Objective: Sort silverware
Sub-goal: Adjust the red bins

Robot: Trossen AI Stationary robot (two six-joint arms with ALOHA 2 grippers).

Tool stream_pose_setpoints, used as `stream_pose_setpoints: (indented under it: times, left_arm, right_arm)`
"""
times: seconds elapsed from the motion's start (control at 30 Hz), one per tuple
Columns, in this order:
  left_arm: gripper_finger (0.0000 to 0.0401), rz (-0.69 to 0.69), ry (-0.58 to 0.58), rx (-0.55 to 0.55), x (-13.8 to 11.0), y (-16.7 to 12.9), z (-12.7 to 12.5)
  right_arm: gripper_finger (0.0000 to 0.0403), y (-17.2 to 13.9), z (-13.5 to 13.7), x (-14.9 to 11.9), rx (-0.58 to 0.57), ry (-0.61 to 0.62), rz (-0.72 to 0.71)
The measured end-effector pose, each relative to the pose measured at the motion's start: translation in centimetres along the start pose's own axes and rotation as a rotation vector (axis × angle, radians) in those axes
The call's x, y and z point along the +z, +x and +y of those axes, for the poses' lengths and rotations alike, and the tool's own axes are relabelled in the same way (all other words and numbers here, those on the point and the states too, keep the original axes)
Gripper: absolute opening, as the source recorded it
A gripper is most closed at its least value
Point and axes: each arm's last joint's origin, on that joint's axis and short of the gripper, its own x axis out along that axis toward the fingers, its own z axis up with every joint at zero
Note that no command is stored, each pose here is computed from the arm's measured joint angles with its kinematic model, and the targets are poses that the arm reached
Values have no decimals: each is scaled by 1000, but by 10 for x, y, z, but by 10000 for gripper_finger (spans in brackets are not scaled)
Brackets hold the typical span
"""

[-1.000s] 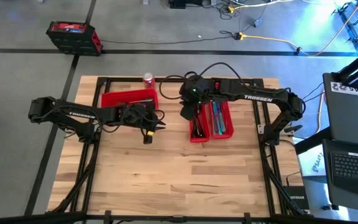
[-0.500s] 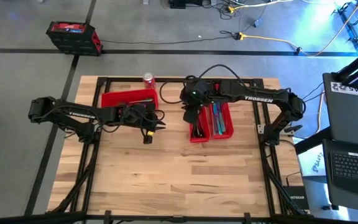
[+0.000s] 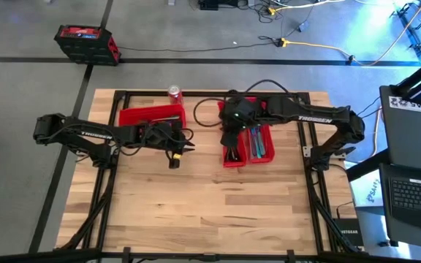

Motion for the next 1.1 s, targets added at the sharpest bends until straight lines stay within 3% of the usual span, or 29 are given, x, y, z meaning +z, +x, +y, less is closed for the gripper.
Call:
stream_pose_setpoints:
  times: [0.3, 0.43, 0.63, 0.9, 1.1]
  left_arm:
    - [56, -18, -32, -30, 5, -2, -1]
    - [56, -5, -78, 66, 13, -19, 2]
    - [75, 96, -156, 221, 21, -64, 25]
    - [148, 421, -188, 256, 11, -66, 49]
    - [190, 623, -55, 224, 5, -53, 65]
  right_arm:
    - [81, -14, 10, -9, -36, -39, 25]
    - [81, -14, 15, -11, -26, -53, 37]
    - [81, -18, 17, -8, -16, -54, -12]
    - [81, -19, 18, 0, -6, -97, -95]
    - [81, -19, 18, 0, -4, -98, -90]
